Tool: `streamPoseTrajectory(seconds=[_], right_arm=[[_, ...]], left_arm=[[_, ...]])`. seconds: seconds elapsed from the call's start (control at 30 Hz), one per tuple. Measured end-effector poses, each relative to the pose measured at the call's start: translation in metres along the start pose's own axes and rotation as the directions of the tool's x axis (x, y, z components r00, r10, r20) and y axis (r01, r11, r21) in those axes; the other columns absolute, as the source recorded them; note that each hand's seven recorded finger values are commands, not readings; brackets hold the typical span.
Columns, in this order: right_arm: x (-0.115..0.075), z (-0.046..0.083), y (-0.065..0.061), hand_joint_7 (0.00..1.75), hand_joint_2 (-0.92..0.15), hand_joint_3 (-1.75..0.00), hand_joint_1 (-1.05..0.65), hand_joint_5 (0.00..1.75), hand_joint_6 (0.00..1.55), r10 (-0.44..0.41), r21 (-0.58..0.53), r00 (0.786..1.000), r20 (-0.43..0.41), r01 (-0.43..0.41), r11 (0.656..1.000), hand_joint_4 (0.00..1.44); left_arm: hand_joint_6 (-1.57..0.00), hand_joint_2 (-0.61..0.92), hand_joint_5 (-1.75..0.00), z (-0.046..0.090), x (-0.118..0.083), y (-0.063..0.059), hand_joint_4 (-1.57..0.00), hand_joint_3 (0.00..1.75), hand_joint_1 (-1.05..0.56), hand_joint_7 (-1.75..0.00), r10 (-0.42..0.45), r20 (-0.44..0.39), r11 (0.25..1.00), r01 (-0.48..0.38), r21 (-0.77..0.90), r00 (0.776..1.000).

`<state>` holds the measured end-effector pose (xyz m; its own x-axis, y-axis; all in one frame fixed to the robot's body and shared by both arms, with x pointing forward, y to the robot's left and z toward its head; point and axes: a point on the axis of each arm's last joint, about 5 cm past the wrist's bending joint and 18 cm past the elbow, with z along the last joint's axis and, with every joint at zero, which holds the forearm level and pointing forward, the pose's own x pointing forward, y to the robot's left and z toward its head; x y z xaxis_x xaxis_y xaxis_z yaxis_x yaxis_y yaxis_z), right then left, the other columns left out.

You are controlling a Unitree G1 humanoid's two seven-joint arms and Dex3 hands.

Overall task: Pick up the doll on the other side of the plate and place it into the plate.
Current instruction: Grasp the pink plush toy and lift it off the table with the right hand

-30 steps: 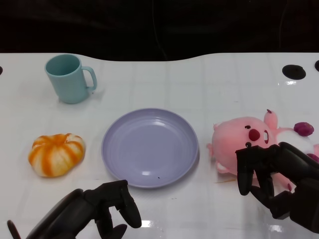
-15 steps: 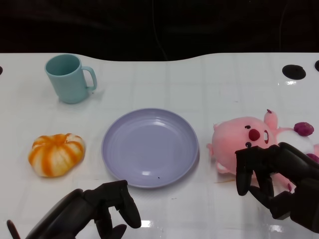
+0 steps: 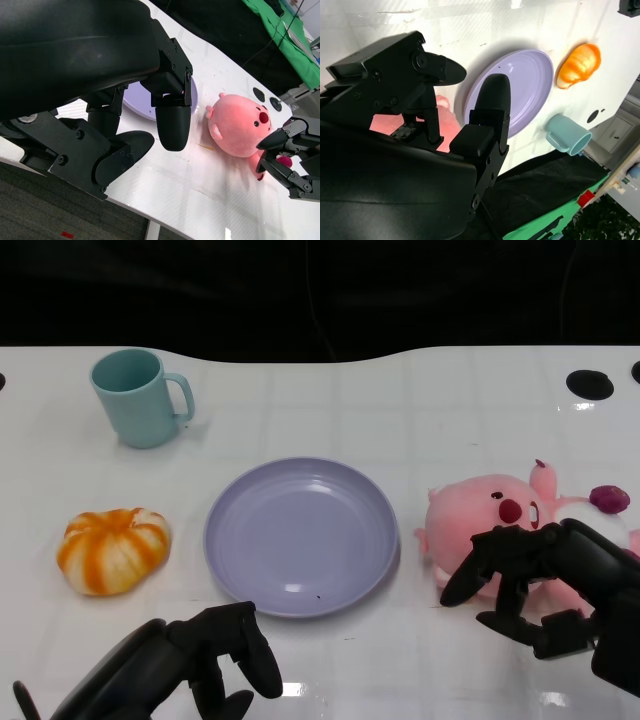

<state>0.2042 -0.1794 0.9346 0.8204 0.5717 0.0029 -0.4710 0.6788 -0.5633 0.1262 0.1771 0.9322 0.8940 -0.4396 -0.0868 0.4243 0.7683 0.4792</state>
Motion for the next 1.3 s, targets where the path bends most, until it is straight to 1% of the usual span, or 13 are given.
streamPoseTrajectory(seconds=[0.03,0.13,0.2,0.27,0.33,0.4,0.47,0.63,0.77,0.9,1.03,1.17,1.3], right_arm=[[0.000,0.000,0.000,0.39,-0.78,-0.32,-0.15,0.86,0.69,-0.004,0.001,1.000,0.009,0.004,1.000,0.57],[0.001,0.002,0.001,0.30,-0.82,-0.24,-0.18,0.74,0.61,-0.015,0.002,0.999,0.035,0.015,1.000,0.47],[0.001,0.003,0.001,0.18,-0.88,-0.15,-0.28,0.64,0.52,-0.024,-0.019,0.998,0.058,0.025,1.000,0.36],[0.002,0.006,-0.002,0.10,-0.91,-0.13,-0.40,0.58,0.42,-0.029,-0.073,0.995,0.090,0.036,0.997,0.26],[0.003,0.008,-0.008,0.06,-0.92,-0.13,-0.46,0.55,0.36,-0.028,-0.135,0.994,0.107,0.042,0.990,0.20],[0.002,0.009,-0.012,0.02,-0.92,-0.11,-0.50,0.51,0.29,-0.038,-0.156,0.992,0.119,0.057,0.986,0.09],[0.002,0.009,-0.015,0.01,-0.92,-0.06,-0.55,0.56,0.29,-0.054,-0.176,0.990,0.128,0.076,0.981,0.02],[0.001,0.012,-0.022,0.00,-0.88,0.00,-0.62,0.44,0.23,-0.089,-0.321,0.991,0.104,0.118,0.940,0.00],[0.000,0.018,-0.027,0.00,-0.79,0.00,-0.53,0.28,0.14,-0.090,-0.405,0.994,0.065,0.108,0.908,0.00],[-0.001,0.023,-0.029,0.00,-0.73,0.00,-0.43,0.17,0.11,-0.097,-0.466,0.995,0.029,0.099,0.879,0.00],[0.001,0.027,-0.029,0.01,-0.74,-0.01,-0.43,0.16,0.12,-0.094,-0.507,0.996,-0.004,0.079,0.858,0.00],[0.008,0.030,-0.027,0.00,-0.78,-0.02,-0.47,0.11,0.10,-0.060,-0.554,0.995,-0.077,0.007,0.833,0.00],[0.019,0.031,-0.031,0.02,-0.78,-0.01,-0.48,0.13,0.13,-0.045,-0.590,0.991,-0.123,-0.037,0.807,0.01]], left_arm=[[-0.52,0.59,-1.75,0.000,0.000,0.000,-0.58,1.10,-0.14,-1.49,0.000,0.000,1.000,0.000,0.000,1.000],[-0.52,0.60,-1.75,0.000,0.000,0.001,-0.57,1.09,-0.15,-1.49,-0.001,-0.001,1.000,0.001,0.002,1.000],[-0.52,0.60,-1.75,0.000,0.000,0.001,-0.57,1.09,-0.15,-1.49,-0.001,-0.002,1.000,0.001,0.004,1.000],[-0.52,0.60,-1.75,0.000,-0.001,0.001,-0.57,1.09,-0.15,-1.49,0.000,-0.002,1.000,0.000,0.004,1.000],[-0.52,0.60,-1.75,0.000,-0.001,0.001,-0.57,1.09,-0.14,-1.49,0.000,-0.003,1.000,0.000,0.004,1.000],[-0.52,0.60,-1.75,0.000,-0.001,0.002,-0.57,1.09,-0.13,-1.49,0.000,-0.003,1.000,0.000,0.005,1.000],[-0.52,0.60,-1.75,0.000,-0.001,0.002,-0.58,1.09,-0.14,-1.50,0.000,-0.003,1.000,0.000,0.005,1.000],[-0.52,0.60,-1.75,0.000,-0.001,0.002,-0.56,1.09,-0.15,-1.48,0.000,-0.003,1.000,0.000,0.006,1.000],[-0.53,0.60,-1.75,0.000,-0.001,0.001,-0.57,1.08,-0.14,-1.48,-0.002,-0.003,1.000,0.002,0.007,1.000],[-0.53,0.60,-1.75,0.000,0.000,0.000,-0.57,1.09,-0.15,-1.48,-0.005,-0.003,1.000,0.005,0.009,1.000],[-0.53,0.60,-1.75,0.000,0.000,0.001,-0.57,1.07,-0.15,-1.47,-0.005,-0.006,1.000,0.005,0.009,1.000],[-0.53,0.61,-1.74,0.000,0.000,0.000,-0.56,1.06,-0.16,-1.47,-0.005,-0.001,1.000,0.005,0.015,1.000],[-0.53,0.61,-1.75,-0.001,0.000,0.000,-0.57,1.08,-0.15,-1.47,-0.005,-0.003,1.000,0.005,0.018,1.000]])
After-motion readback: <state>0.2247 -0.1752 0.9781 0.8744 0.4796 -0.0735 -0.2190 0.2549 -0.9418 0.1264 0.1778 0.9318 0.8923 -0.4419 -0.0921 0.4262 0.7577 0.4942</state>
